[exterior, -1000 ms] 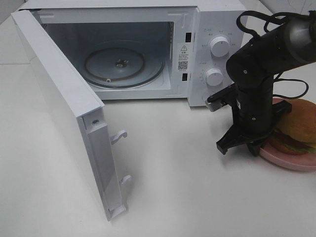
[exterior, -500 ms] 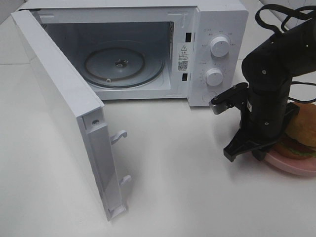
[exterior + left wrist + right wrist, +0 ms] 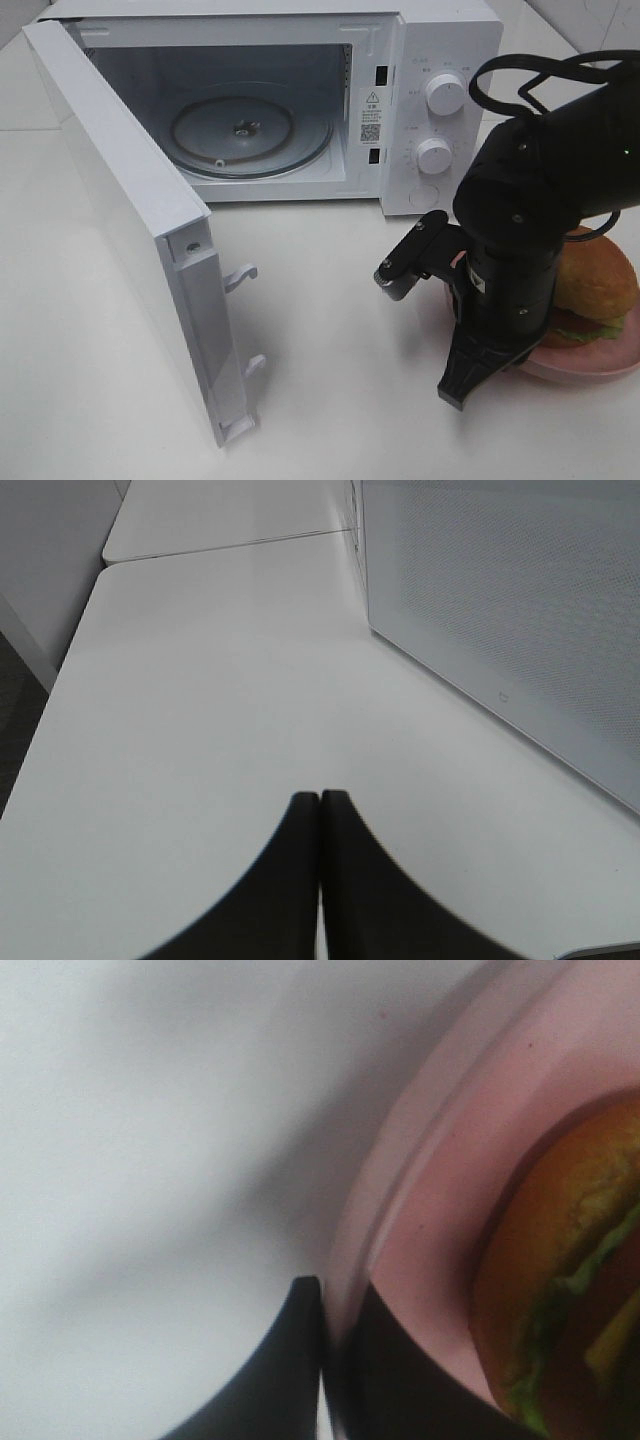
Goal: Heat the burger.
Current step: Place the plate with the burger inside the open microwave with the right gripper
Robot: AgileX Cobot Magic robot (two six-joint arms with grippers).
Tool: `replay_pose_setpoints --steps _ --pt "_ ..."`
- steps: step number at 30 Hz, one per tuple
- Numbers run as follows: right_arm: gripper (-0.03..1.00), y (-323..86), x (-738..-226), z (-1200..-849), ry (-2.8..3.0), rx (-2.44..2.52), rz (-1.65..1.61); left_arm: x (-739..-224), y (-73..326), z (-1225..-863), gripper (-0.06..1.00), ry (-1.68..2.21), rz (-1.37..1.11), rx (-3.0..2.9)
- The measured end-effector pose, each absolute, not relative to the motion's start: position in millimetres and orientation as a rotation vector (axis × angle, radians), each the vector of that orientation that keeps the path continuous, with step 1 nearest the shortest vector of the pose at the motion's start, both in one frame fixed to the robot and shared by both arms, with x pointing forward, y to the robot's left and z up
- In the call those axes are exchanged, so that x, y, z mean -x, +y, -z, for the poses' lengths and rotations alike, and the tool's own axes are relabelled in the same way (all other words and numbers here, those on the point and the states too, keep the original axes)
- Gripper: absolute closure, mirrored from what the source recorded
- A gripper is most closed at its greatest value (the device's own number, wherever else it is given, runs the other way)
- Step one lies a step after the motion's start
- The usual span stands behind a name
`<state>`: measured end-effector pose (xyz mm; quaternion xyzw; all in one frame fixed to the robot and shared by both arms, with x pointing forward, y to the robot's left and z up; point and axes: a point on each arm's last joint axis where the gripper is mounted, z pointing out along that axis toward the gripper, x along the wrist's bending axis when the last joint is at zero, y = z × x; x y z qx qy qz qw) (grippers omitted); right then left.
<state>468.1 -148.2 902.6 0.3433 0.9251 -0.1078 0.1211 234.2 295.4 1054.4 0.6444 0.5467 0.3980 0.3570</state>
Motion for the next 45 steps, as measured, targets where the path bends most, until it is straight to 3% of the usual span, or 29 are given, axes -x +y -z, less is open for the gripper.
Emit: replay_pose_setpoints --steps 19,29,45 --pt "0.95 -119.9 -430.3 -950.9 2.711 -0.430 0.125 -234.2 295.4 -1054.4 0.94 1.411 -1.028 -1.664" --pt "0.95 -138.7 -409.1 -932.3 2.767 -0.057 0.114 -234.2 295.4 -1054.4 0.94 1.411 -1.028 -1.664" --pt "0.94 -133.0 -418.9 -935.2 2.557 0.655 0.165 -234.2 295.4 -1054.4 0.94 1.411 -1.028 -1.664"
